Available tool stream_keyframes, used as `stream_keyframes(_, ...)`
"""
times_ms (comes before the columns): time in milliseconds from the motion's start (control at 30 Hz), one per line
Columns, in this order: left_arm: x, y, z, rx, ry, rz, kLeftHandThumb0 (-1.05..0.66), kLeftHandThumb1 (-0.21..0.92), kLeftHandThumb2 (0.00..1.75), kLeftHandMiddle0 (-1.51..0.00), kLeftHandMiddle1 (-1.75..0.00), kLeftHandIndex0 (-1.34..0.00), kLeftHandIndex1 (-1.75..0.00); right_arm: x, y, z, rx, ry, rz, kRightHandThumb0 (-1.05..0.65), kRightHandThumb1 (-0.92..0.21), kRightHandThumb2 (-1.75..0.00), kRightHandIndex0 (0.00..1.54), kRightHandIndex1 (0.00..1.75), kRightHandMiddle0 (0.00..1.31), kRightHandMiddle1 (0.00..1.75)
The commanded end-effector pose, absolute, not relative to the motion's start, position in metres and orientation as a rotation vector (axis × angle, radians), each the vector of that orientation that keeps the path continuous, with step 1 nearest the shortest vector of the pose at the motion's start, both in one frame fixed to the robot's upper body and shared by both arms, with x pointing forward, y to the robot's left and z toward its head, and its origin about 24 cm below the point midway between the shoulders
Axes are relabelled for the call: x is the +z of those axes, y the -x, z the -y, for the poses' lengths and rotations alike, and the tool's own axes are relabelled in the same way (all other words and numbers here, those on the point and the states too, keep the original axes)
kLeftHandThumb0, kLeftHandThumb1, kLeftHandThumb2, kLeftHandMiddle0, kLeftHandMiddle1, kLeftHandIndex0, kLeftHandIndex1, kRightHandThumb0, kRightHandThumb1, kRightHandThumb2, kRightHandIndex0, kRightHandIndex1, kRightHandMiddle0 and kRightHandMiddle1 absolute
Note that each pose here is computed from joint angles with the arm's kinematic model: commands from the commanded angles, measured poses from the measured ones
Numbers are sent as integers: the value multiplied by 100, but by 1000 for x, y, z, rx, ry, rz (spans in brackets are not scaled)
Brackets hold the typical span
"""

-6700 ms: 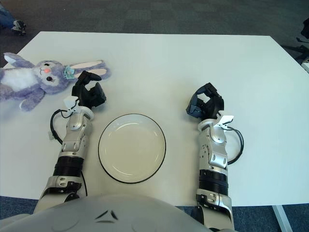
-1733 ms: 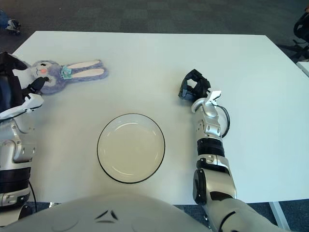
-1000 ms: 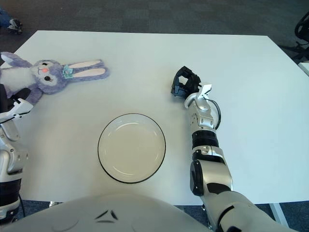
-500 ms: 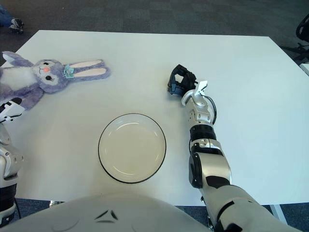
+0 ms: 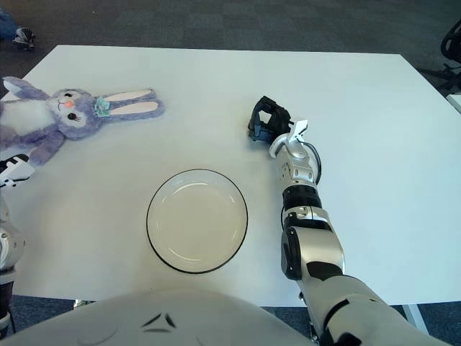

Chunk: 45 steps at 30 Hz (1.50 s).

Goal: Put the doll into the plate.

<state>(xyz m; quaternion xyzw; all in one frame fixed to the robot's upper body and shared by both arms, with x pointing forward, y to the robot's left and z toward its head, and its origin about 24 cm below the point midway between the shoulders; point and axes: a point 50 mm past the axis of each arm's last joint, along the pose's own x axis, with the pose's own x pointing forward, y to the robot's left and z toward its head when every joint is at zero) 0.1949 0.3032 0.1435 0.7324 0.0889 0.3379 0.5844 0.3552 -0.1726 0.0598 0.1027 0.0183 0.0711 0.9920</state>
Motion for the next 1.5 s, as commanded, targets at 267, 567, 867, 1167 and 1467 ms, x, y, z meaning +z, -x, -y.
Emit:
stream_keyframes(267,143,-210,-315,727,-1774,-228,-87,61,54,0,0,0,-13,52,-355,171,154,-199,-77,-52,-20,-146,129,175,71,175)
stream_keyframes(567,141,-217,-314,641,-1793,-195,-81,56,59,0,0,0,-12,52,-357,173,160,-183,-88,-52,-20,-146,129,175,71,175)
stream_keyframes(867,142,-224,-311,572,-1785,-184,-86,59,63,0,0,0,-8,49,-356,172,198,-115,-82,-52,-21,-145,129,175,70,175)
stream_keyframes(1167,143,-230,-310,522,-1781,-195,-86,62,63,0,0,0,-3,48,-359,170,226,-82,-83,-53,-18,-148,127,175,72,175)
stream_keyframes(1467,144,-236,-310,514,-1757,-187,-84,61,63,0,0,0,-3,56,-361,167,257,-46,-29,-54,-18,-149,127,175,73,175)
